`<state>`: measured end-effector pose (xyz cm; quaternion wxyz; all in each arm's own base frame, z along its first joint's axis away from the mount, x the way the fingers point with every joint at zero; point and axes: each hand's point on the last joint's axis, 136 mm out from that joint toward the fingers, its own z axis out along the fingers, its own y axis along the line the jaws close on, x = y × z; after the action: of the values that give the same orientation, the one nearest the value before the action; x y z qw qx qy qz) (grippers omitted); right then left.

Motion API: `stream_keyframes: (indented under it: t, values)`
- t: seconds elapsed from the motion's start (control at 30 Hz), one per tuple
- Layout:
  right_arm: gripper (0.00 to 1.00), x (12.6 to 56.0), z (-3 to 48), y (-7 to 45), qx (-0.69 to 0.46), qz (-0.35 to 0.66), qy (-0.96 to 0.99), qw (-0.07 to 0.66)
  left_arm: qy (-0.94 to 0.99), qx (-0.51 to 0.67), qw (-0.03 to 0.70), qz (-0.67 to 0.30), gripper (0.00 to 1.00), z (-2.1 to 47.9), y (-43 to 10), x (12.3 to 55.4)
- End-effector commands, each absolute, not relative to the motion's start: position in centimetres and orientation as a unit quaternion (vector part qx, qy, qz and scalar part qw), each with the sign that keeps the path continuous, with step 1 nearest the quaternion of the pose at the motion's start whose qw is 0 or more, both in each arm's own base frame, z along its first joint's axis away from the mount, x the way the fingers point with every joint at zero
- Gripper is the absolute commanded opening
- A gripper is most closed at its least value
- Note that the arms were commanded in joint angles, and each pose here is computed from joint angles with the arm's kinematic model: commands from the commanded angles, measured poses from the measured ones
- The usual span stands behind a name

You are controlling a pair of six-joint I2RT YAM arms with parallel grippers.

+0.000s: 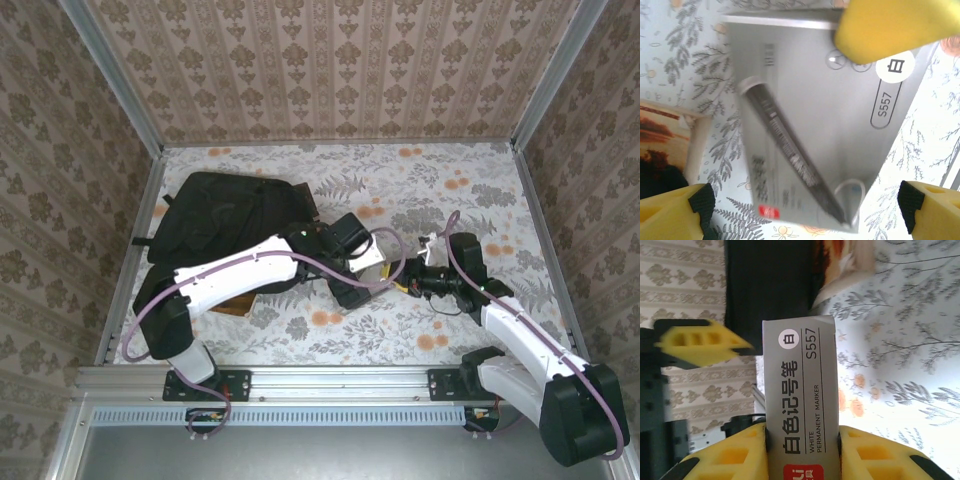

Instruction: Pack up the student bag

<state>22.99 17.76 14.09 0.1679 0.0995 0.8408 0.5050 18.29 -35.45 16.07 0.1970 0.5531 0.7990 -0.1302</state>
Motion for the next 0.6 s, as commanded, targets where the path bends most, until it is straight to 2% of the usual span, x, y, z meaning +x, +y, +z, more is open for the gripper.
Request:
stream_keyframes:
  t: [0.0,0.1,0.17,0.23,0.3,0.4,0.57]
  values:
    - [0.23,23.0,12.5,16.4,0.116,0.456,0.862,0.190,0.820,0.495,0.214,-0.191,0.97,18.9,-35.0,18.8]
    - [0.24,23.0,11.5,15.4,0.132,0.427,0.872,0.201,0.869,0.397,0.204,-0.214,0.94,18.5,-33.2,20.7]
    - [0.24,22.9,10.7,14.6,0.144,0.404,0.879,0.207,0.901,0.323,0.168,-0.238,0.83,16.8,-31.7,21.3]
    - [0.26,22.5,10.0,13.9,0.155,0.385,0.885,0.212,0.916,0.273,0.122,-0.266,0.67,14.6,-31.0,20.7]
    - [0.27,22.1,9.5,13.5,0.162,0.376,0.887,0.214,0.922,0.276,0.096,-0.256,0.51,12.7,-30.7,19.5]
    - [0.32,21.4,9.0,13.3,0.164,0.374,0.888,0.212,0.924,0.312,0.066,-0.211,0.41,9.6,-31.1,17.7]
    - [0.38,20.6,8.7,13.9,0.149,0.388,0.889,0.194,0.938,0.312,0.037,-0.146,0.33,4.7,-31.3,17.5]
